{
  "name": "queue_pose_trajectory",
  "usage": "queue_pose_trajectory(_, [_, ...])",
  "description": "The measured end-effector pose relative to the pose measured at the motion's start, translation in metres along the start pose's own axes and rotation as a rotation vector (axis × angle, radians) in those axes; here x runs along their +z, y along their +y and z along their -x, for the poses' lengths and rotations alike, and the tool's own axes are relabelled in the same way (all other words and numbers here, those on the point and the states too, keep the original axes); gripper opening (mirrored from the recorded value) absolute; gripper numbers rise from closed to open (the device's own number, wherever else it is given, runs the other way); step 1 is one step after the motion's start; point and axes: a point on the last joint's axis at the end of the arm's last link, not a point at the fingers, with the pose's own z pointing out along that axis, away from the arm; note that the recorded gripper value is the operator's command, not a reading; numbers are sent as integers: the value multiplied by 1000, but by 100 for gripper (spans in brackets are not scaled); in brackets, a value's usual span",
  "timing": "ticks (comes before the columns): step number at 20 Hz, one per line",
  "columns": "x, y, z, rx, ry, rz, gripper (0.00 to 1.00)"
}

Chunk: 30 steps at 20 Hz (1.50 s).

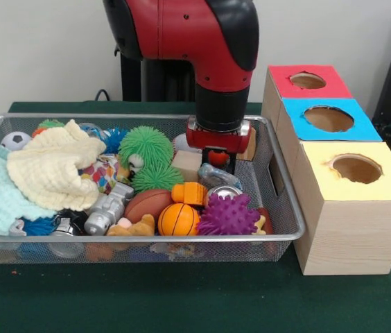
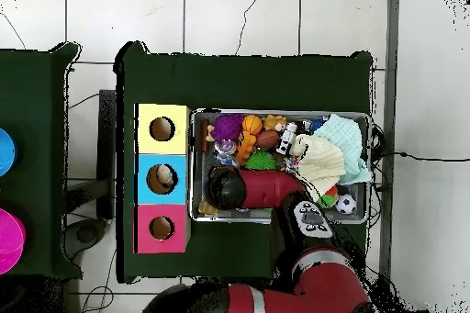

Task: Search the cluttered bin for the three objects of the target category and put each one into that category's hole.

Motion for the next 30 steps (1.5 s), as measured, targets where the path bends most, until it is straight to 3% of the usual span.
queue_pose_trajectory(17, [-69,-11,47,88,-119,10,0])
queue_pose_trajectory(25, [-111,-8,36,124,-138,22,0])
queue_pose_trajectory(30, [-126,-5,25,155,-130,34,0])
